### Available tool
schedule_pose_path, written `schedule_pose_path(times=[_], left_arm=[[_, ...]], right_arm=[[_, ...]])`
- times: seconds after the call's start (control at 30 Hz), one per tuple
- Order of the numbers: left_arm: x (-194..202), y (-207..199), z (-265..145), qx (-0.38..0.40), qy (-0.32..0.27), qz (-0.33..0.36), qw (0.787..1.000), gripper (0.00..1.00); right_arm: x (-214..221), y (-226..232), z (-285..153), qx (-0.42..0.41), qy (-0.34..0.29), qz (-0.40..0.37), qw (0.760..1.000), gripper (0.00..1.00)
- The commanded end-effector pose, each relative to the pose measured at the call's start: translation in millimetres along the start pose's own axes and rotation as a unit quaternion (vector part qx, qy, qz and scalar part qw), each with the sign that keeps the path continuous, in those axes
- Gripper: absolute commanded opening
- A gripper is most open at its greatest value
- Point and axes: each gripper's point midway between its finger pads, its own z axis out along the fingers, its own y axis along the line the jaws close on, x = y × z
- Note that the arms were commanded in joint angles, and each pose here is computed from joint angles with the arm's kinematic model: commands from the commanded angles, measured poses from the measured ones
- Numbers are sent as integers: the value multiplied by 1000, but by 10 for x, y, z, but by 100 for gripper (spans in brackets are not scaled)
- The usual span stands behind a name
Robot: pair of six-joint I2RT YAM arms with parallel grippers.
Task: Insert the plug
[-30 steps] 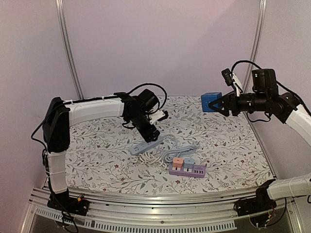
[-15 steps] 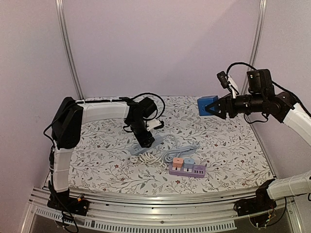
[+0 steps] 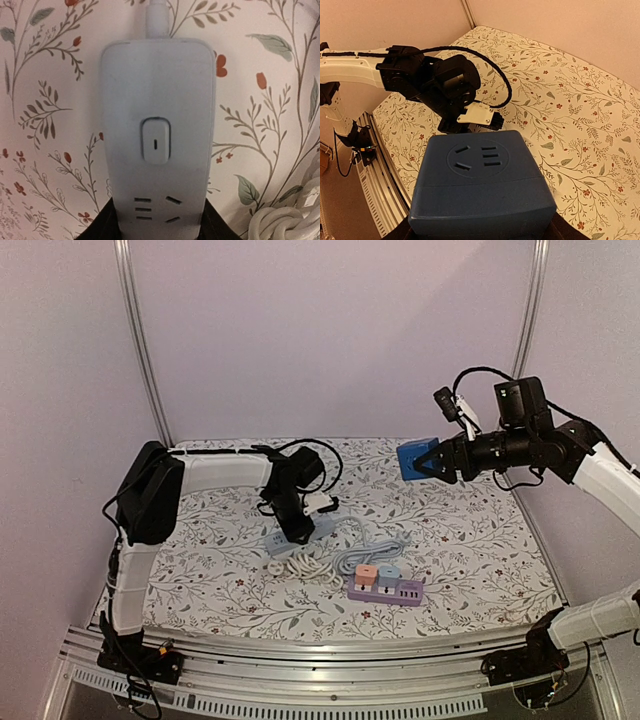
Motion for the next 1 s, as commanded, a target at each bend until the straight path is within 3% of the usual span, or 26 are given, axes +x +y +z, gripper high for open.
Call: schedule_pose_path(times=[0.0, 0.23, 0.37, 0.7, 0.97], left_arm=[[-9, 59, 52, 2, 2, 12, 1000, 39], [-102, -7, 22, 22, -18, 37, 999, 22], [-192, -68, -19, 23, -31, 62, 997, 18], [-468, -349, -42, 25, -68, 141, 987, 19], [-595, -413, -28, 16, -76, 156, 985, 27]], right_arm=[[-129, 64, -17, -8, -12, -17, 1000, 0], [-65, 12, 20, 3, 2, -28, 1000, 0], [-61, -25, 44, 11, 2, -32, 999, 0], [99, -191, 138, 43, 21, -28, 998, 0], [146, -278, 192, 58, 30, -58, 996, 0]])
